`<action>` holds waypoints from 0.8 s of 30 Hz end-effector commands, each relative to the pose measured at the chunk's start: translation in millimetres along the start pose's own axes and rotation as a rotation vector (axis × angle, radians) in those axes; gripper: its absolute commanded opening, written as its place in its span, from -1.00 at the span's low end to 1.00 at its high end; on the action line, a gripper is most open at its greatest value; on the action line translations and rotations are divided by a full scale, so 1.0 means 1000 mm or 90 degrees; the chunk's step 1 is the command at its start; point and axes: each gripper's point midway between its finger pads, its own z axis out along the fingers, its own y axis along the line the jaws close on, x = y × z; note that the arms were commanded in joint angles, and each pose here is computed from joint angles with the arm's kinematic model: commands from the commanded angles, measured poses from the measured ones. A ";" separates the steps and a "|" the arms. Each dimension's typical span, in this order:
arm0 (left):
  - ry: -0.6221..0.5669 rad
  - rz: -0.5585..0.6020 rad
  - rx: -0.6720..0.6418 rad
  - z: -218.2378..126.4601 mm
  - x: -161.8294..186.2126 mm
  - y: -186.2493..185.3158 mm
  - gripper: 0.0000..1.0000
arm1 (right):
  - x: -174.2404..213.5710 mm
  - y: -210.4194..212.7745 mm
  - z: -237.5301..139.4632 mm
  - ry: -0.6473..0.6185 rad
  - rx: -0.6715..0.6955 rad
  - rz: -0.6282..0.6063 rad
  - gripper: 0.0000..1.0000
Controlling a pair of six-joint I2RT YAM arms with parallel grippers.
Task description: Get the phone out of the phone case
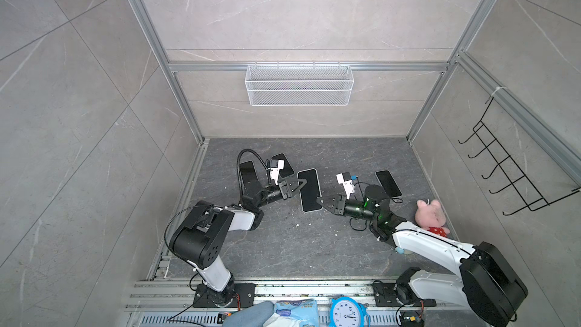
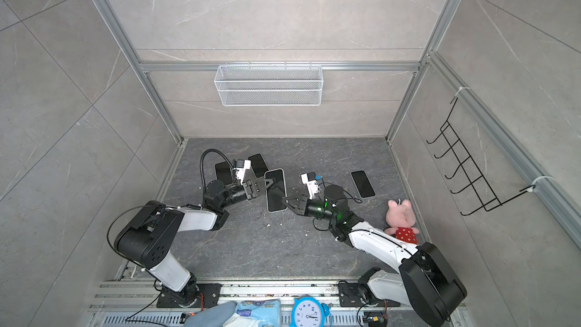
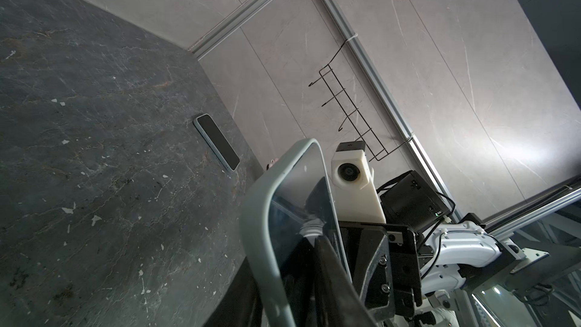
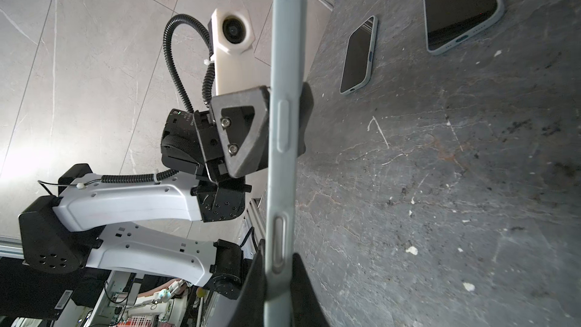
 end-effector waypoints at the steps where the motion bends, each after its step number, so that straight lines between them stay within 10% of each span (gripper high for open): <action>1: -0.004 0.055 0.037 0.000 -0.008 -0.017 -0.73 | -0.008 0.015 -0.002 -0.014 -0.035 -0.036 -1.00; 7: -0.032 0.044 0.026 -0.006 -0.013 -0.020 -1.00 | -0.009 0.018 -0.004 -0.011 -0.025 -0.051 -0.89; 11: -0.101 0.033 0.008 -0.014 -0.029 -0.028 -1.00 | -0.012 0.025 -0.011 -0.024 -0.024 -0.065 0.16; 15: -0.196 0.014 -0.036 -0.024 -0.050 -0.034 -1.00 | -0.018 0.029 -0.027 -0.079 -0.009 -0.071 0.64; 24: -0.390 0.112 -0.168 -0.040 -0.083 -0.090 -1.00 | -0.022 0.046 -0.068 -0.195 -0.016 -0.069 0.80</action>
